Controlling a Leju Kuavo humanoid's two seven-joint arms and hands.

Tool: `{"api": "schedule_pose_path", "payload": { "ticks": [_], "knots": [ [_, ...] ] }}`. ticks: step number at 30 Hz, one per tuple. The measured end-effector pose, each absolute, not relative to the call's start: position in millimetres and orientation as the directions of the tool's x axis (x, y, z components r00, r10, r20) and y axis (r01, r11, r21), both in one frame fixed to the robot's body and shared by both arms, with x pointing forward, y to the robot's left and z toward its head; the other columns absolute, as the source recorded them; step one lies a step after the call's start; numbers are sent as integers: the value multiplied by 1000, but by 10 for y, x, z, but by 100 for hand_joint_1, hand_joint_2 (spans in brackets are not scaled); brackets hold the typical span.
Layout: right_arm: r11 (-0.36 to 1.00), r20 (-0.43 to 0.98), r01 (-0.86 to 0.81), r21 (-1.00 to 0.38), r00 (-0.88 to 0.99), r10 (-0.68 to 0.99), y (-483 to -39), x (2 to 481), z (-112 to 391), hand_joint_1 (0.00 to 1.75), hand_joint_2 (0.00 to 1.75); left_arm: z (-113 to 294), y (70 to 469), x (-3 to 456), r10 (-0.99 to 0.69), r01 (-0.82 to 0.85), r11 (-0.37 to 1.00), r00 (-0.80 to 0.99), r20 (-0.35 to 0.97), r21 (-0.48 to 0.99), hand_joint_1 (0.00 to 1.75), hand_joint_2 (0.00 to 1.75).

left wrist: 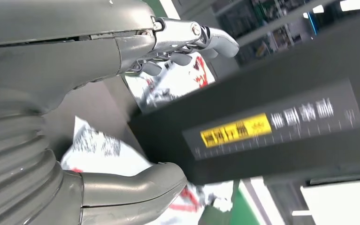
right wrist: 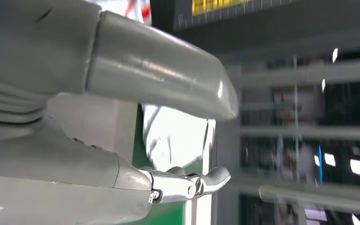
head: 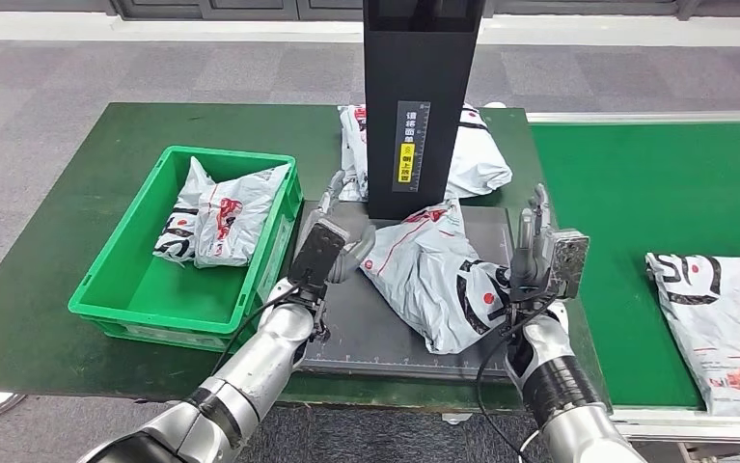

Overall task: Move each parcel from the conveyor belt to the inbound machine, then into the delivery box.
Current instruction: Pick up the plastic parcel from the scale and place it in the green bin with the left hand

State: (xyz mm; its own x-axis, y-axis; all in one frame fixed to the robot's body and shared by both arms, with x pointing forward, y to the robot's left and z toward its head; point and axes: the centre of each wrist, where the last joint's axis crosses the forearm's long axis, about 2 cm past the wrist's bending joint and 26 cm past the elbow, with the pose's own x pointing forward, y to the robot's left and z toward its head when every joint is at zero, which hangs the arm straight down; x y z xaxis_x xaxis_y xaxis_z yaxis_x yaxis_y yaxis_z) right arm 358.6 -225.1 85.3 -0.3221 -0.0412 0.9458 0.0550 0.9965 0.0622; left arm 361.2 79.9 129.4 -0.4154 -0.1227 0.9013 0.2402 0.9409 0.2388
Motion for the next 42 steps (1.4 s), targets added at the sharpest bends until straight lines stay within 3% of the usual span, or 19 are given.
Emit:
{"api": "schedule_pose_path", "payload": {
  "ticks": [9,17,21,26,27,30,31,36,42],
  "knots": [
    [976,916,199,91,-402,-4,-2487,3429,909,0,175,1284,540,3466,-165,302,906,-395,904,297,0,175],
    [957,906,262,124,-424,-1,-2604,3359,974,0,175,1271,330,3329,-346,302,846,-315,884,439,0,175],
    [958,905,254,135,-425,-15,-2615,3300,977,0,175,1258,247,3286,-565,353,692,-277,777,630,0,175],
    [965,907,221,140,-420,-36,-2608,3267,1018,0,175,1173,189,3216,-782,446,375,-318,536,813,3,175],
    [967,907,211,142,-419,-42,-2606,3269,1023,0,175,1159,185,3210,-805,468,306,-338,488,829,36,175],
    [971,904,182,151,-424,-61,-2600,3291,1045,0,175,1144,188,3219,-830,502,165,-395,395,849,164,175],
    [972,902,175,154,-428,-66,-2598,3303,1058,0,175,1147,191,3227,-832,501,140,-408,376,854,175,175],
    [975,892,151,161,-445,-78,-2557,3360,1125,0,175,1170,209,3270,-836,467,113,-432,338,877,175,175],
    [980,893,125,158,-442,-87,-2464,3380,1161,0,175,1179,268,3311,-802,351,296,-414,431,888,175,175]
  ]
}}
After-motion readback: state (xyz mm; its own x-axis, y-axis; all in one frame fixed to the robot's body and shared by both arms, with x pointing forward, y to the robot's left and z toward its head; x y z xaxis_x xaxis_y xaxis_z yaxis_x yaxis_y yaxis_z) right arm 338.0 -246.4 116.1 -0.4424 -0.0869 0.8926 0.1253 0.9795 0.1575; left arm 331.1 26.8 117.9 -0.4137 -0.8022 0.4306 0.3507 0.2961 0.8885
